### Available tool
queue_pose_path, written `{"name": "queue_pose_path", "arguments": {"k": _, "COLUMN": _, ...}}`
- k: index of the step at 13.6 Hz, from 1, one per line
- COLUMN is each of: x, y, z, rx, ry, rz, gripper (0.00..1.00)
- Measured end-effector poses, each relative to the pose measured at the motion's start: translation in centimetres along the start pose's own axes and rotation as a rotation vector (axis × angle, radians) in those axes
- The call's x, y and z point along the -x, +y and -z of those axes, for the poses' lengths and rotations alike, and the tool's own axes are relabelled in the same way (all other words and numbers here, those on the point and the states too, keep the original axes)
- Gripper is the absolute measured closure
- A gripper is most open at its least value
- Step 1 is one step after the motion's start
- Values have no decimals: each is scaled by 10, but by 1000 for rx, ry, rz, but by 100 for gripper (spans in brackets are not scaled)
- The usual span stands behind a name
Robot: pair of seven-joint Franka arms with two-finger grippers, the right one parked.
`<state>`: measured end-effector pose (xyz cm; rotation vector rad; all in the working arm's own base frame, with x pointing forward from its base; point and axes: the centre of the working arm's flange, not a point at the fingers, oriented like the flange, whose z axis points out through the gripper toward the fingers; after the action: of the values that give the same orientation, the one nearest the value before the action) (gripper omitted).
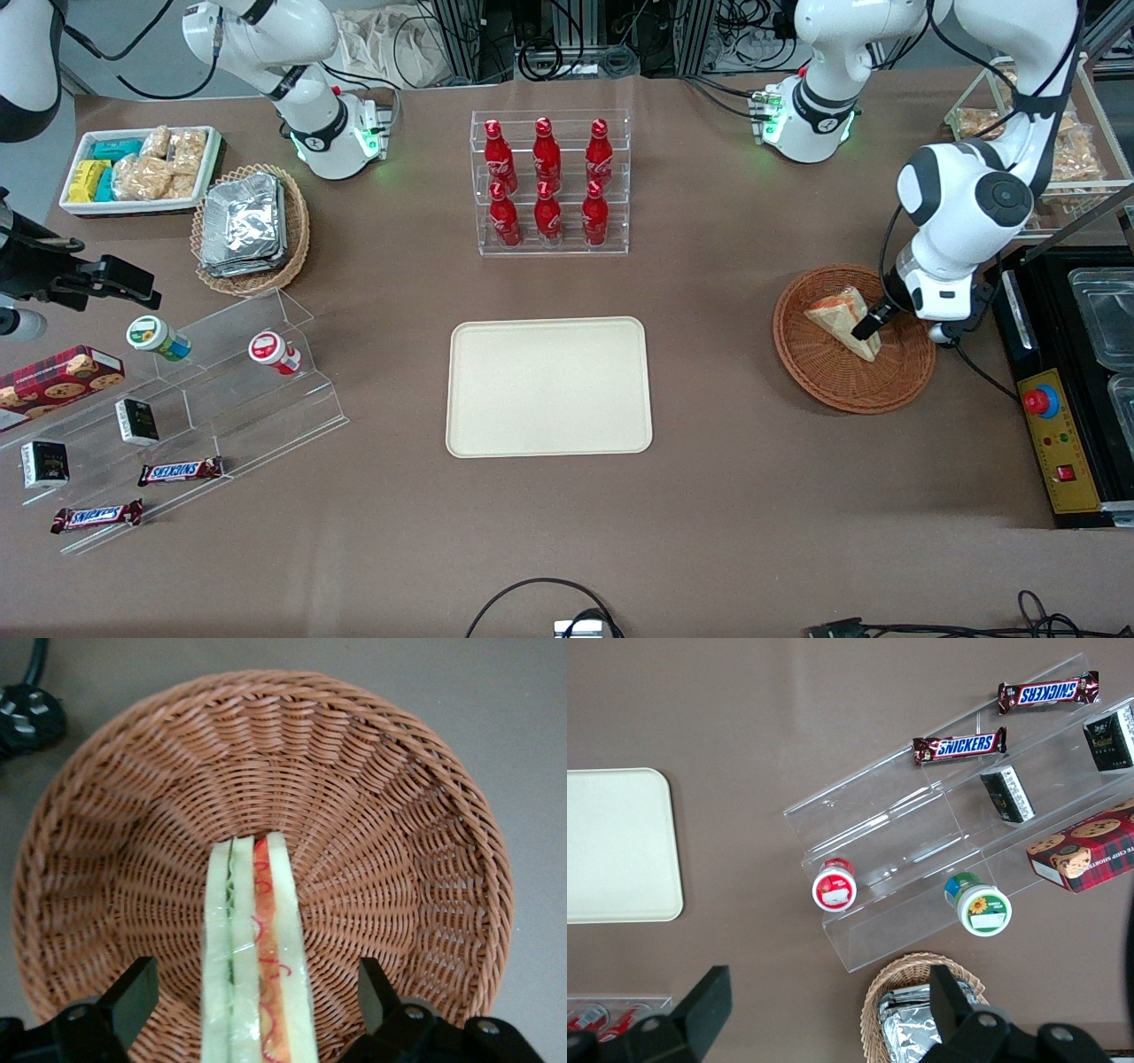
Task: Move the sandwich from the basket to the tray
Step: 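Close the left gripper on the sandwich's crust edge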
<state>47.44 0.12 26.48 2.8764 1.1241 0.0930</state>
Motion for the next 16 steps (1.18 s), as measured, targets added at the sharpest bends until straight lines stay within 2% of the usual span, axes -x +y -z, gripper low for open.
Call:
{"name": "queue_pose_path", "arguments": {"k": 8, "x": 5, "y": 2, "z": -33, "rx": 0, "ry": -12, "rz": 47, "gripper": 0}}
{"name": "queue_pose_path", "arguments": {"k": 10, "x": 9, "y": 6, "z": -40, "rx": 4, "ry": -14, "rz": 53, "gripper": 3}}
{"name": "queue_pose_path", "arguments": {"k": 11, "x": 11, "y": 8, "z": -42, "rx": 5, "ry": -16, "rz": 56, "gripper": 11}}
{"name": "queue_pose_path", "arguments": {"k": 14, "x": 14, "y": 11, "z": -44, "rx": 7, "ry": -17, "rz": 54, "gripper": 45}}
{"name": "queue_pose_path", "arguments": {"k": 16, "x": 15, "y": 12, "z": -43, "rx": 9, "ry": -17, "rz": 49, "gripper": 63}}
